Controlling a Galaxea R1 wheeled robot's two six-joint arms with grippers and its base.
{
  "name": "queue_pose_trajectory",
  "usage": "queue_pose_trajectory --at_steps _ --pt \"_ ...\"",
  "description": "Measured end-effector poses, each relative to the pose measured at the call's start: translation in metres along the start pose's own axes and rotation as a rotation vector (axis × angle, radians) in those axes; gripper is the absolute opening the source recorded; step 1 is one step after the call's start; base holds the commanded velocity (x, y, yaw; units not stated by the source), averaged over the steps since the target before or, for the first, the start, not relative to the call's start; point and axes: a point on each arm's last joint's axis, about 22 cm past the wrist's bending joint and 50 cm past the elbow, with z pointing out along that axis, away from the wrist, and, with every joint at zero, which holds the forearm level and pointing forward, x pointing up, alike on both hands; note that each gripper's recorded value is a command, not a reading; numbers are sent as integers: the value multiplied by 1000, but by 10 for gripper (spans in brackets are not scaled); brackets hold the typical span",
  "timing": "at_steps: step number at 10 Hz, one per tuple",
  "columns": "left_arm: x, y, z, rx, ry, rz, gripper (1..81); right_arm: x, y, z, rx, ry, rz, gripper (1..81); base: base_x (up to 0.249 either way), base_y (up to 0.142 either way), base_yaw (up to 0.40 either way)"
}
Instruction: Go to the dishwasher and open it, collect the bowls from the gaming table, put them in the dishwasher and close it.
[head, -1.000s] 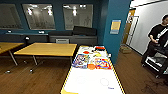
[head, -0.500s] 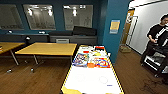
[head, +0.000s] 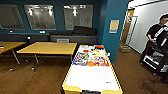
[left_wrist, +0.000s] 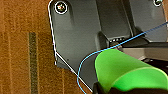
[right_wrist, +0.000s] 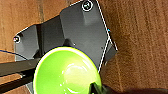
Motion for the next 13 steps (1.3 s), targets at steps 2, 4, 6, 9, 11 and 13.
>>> queue_pose_trajectory --at_steps 2,4,6,9,11,13 --pt "1 -5 -1 10 7 0 10 -2 1 0 -2 -1 0 10 -80 0 0" --pt "3 -2 0 6 8 1 10 -9 4 -1 -7 -10 -3 10 -80 0 0" --pt "0 4 2 0 8 0 10 -12 1 1 -4 -12 -5 10 -80 0 0" --pt "1 3 2 3 15 0 10 -15 -5 3 3 -15 -11 10 -80 0 0" --pt "2 5 2 0 17 1 10 -13 -7 6 1 -11 -14 10 0 0 0" --pt "-11 6 3 -2 1 -2 10 -21 -8 6 1 -21 -14 10 0 0 0"
